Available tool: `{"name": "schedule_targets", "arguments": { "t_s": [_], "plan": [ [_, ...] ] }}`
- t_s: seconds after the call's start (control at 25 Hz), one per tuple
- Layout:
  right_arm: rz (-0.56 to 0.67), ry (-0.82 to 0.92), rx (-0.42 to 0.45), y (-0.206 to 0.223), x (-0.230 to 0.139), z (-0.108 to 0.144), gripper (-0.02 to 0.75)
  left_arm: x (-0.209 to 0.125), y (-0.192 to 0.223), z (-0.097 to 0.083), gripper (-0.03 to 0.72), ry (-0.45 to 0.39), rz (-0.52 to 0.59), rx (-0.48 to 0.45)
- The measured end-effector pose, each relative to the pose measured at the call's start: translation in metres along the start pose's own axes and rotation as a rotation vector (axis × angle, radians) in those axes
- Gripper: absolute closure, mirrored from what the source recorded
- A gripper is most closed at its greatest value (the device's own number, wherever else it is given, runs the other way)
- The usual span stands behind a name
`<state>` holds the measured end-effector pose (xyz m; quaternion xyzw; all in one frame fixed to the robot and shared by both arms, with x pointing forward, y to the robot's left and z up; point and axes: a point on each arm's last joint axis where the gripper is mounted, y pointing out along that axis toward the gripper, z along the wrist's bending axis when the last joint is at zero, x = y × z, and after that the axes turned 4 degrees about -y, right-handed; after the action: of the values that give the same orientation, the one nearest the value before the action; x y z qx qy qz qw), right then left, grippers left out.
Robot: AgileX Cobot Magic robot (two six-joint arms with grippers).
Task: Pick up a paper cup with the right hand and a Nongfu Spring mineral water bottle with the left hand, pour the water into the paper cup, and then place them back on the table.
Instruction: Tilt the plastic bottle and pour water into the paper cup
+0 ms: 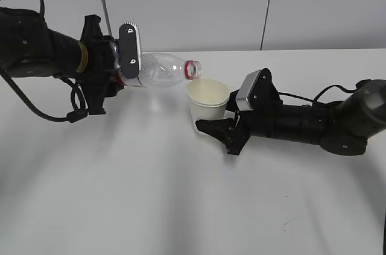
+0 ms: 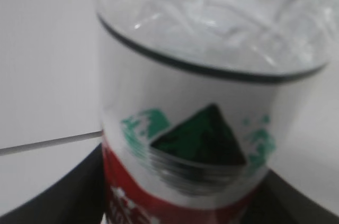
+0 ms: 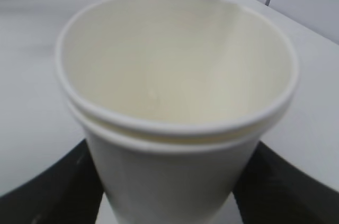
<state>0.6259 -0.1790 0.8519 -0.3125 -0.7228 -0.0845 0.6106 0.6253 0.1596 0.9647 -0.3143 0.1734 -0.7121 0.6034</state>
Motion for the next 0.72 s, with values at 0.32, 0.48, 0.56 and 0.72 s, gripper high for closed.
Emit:
{"name": "schedule_targets", "arguments": {
  "t_s": [0.32, 0.48, 0.56, 0.72],
  "plan": [
    [0.003, -0.015, 0.024, -0.0001, -0.0003, 0.0022, 0.229, 0.0067, -0.0006, -0.0026, 0.27, 0.063, 0.003, -0.001],
    [0.013, -0.025, 0.042, -0.0001, -0.0013, 0.0038, 0.229, 0.0051, -0.0006, -0.0024, 0.272, 0.084, 0.022, 0.0],
    [0.03, -0.029, 0.046, 0.0003, -0.0023, 0.0033, 0.229, 0.0048, -0.0006, -0.0023, 0.272, 0.092, 0.025, 0.001],
    [0.044, -0.031, 0.054, 0.0004, -0.0034, 0.0036, 0.229, 0.0041, -0.0007, -0.0023, 0.272, 0.099, 0.033, 0.001]
  ]
}}
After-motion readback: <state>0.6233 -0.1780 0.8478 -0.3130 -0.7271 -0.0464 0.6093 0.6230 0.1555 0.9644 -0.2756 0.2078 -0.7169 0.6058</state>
